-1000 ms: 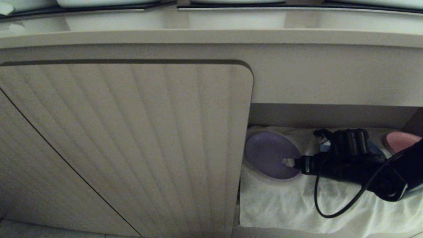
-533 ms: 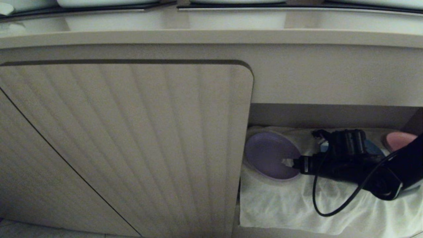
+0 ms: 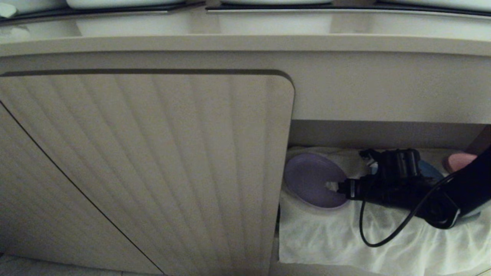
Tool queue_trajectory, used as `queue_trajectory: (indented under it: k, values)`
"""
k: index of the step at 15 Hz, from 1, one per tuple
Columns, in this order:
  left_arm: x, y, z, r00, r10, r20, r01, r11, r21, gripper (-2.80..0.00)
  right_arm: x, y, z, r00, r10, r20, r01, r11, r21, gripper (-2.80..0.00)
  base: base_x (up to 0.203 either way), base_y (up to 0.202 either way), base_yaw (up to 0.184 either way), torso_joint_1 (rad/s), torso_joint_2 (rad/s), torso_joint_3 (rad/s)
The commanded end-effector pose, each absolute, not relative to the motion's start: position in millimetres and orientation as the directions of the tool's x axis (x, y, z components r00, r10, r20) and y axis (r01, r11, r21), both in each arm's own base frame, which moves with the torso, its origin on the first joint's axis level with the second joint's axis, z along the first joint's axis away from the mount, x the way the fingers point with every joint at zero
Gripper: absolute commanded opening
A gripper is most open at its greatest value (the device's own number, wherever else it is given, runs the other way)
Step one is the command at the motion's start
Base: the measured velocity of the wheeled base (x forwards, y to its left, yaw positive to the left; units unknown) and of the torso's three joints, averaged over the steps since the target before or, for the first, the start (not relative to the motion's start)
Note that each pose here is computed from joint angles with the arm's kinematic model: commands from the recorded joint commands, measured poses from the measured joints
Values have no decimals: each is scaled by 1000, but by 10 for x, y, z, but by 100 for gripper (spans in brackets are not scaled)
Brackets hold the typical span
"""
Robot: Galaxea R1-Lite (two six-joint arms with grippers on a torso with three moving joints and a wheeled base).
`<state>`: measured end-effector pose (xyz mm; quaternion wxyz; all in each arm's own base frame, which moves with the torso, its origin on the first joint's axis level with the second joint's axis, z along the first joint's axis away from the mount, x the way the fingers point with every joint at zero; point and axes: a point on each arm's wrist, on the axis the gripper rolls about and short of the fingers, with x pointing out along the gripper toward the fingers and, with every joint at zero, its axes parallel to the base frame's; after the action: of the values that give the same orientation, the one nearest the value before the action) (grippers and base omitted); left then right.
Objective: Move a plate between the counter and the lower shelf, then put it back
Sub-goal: Pick up the plate in the cupboard
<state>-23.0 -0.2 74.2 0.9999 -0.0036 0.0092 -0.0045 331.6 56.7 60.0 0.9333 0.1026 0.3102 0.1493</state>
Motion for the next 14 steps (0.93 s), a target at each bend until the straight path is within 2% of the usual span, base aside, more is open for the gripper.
queue_trajectory:
  k: [1,14]
  values:
    - [-231,-2,741,1000,-9,-18,9,1000,-8,-280,3333,571,583,762,344,-549,-215,934,286,0,0,0,0,0,0,0]
    - [-231,-2,741,1000,-9,-18,9,1000,-8,-280,3305,573,737,779,354,-517,-230,929,289,0,0,0,0,0,0,0]
